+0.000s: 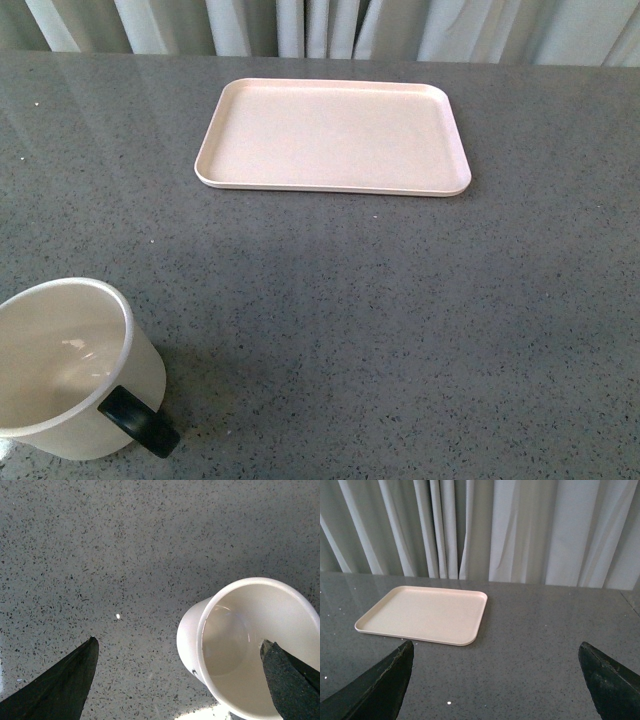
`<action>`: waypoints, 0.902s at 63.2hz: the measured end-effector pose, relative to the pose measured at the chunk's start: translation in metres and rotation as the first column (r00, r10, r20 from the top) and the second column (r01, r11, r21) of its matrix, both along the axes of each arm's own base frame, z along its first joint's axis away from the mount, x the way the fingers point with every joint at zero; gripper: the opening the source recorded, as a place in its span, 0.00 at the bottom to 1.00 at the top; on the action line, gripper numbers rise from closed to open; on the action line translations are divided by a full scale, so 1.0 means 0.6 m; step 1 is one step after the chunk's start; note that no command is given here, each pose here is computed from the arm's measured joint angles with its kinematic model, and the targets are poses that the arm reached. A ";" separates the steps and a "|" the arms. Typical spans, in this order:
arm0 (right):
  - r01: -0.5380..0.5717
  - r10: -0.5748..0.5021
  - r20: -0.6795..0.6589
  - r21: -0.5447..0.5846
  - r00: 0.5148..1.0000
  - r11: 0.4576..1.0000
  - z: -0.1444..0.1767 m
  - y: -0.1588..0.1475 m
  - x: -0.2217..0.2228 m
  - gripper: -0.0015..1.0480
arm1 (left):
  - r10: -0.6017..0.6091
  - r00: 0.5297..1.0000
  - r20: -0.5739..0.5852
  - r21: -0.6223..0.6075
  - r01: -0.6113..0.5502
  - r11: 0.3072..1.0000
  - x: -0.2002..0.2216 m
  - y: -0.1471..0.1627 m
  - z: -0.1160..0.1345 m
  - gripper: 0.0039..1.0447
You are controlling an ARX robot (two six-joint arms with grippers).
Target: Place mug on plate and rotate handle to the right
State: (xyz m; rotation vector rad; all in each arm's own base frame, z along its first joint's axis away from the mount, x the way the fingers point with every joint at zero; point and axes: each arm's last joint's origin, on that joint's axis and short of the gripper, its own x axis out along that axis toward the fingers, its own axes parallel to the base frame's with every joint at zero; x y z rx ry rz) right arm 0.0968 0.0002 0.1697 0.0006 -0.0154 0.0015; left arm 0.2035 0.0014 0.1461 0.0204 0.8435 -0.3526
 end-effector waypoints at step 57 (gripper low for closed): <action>0.000 0.000 0.000 0.000 1.000 1.000 0.000 0.000 0.000 0.91 | -0.134 0.986 -0.095 0.109 0.144 0.984 0.039 -0.013 -0.036 0.91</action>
